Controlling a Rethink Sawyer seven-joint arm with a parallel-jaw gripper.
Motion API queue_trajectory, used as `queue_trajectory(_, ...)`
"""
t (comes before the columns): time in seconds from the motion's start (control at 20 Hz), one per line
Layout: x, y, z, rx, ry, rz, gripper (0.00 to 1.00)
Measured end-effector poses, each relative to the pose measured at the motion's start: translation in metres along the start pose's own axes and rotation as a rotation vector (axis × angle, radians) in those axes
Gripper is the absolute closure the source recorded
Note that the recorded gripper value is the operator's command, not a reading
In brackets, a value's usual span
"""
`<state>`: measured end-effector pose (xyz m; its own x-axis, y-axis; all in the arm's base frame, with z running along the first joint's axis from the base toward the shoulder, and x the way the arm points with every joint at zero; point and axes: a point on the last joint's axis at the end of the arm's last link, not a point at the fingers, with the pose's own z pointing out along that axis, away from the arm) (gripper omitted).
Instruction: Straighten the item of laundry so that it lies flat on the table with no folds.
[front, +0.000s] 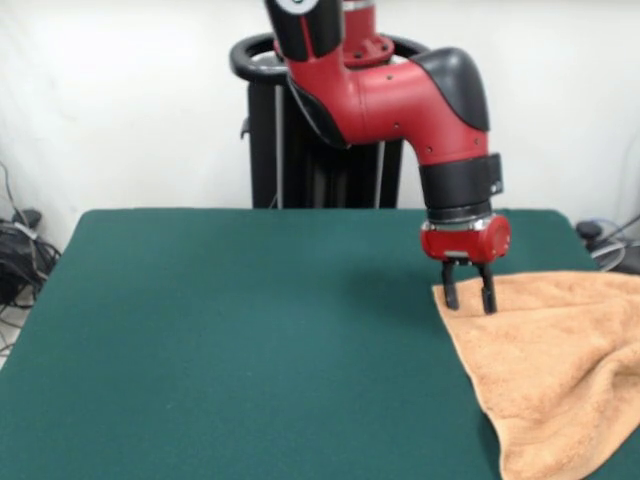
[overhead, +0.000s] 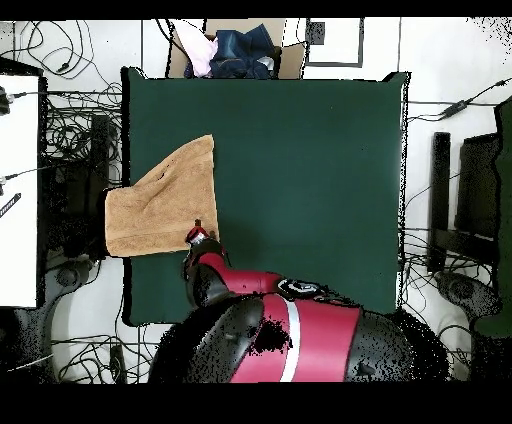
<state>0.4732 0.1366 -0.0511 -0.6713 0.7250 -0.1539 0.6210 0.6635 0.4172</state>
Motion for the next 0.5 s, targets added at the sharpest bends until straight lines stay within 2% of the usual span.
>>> queue_trajectory(0.5, -0.0079, -0.0010, -0.0081, -0.004, -0.012, 0.012, 0.00)
